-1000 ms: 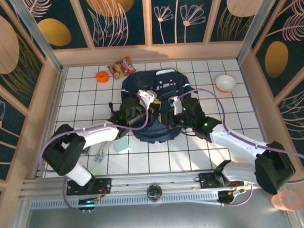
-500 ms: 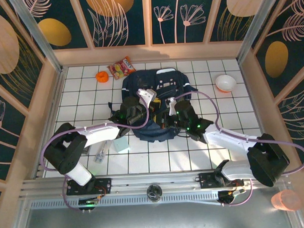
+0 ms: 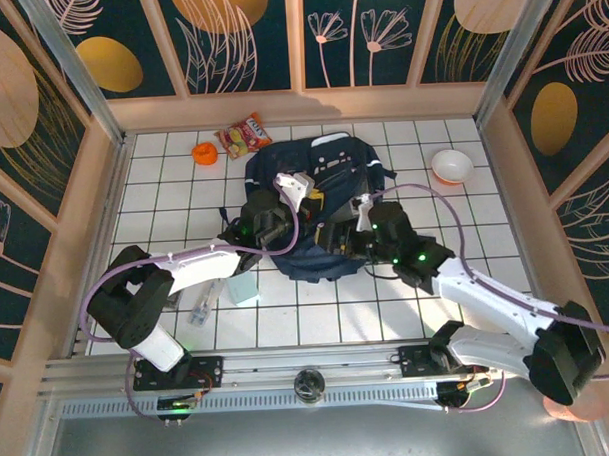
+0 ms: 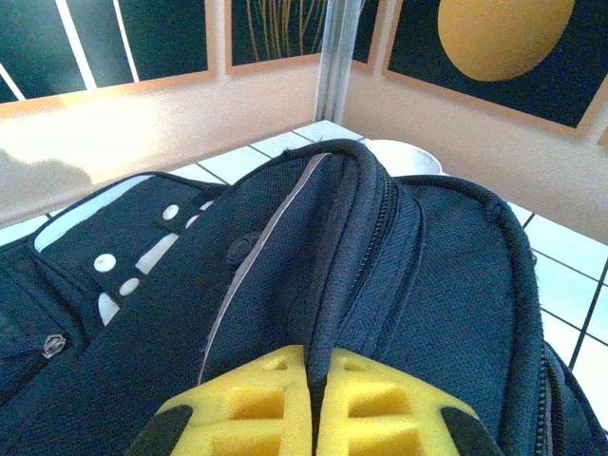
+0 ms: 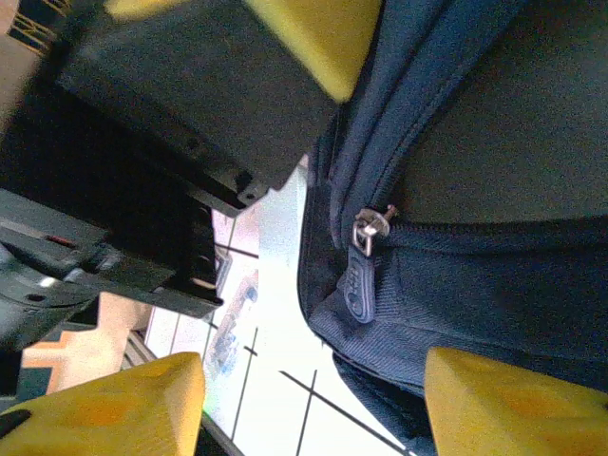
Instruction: Pack the student bag
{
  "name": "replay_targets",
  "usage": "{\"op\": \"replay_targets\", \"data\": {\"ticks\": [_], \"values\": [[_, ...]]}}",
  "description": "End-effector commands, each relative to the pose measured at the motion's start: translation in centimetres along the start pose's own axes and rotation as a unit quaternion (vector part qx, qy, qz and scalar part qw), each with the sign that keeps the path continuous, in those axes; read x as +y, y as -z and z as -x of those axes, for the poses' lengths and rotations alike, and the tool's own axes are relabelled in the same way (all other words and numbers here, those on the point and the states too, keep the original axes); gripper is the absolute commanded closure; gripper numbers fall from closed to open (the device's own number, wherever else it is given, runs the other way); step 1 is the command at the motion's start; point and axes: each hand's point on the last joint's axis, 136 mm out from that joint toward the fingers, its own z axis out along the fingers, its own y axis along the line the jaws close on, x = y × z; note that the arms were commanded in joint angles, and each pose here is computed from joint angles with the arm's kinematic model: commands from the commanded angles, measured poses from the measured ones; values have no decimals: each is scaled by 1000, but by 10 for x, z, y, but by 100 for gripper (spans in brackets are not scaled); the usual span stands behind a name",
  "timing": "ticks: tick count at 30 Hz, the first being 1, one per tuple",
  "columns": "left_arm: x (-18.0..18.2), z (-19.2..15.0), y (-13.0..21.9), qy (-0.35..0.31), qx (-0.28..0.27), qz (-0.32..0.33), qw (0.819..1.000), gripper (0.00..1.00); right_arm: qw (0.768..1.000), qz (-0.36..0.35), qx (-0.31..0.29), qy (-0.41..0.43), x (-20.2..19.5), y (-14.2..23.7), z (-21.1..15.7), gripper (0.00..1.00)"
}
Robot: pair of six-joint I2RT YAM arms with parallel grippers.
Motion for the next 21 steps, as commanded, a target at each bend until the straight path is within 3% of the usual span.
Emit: {"op": "replay_targets", "data": {"ticks": [1,10,21], "values": [[-9,80,11,-18,-121,-13,992,100,1000,7,-27,-4,10,25,21,33],[-18,84,14,-28,-127,-33,991,100,995,30,-55,-72,-7,44,52,27],[-36,88,18,-40,-140,-85,986,100,986,59,-48,-145,-17,17,62,20]]}}
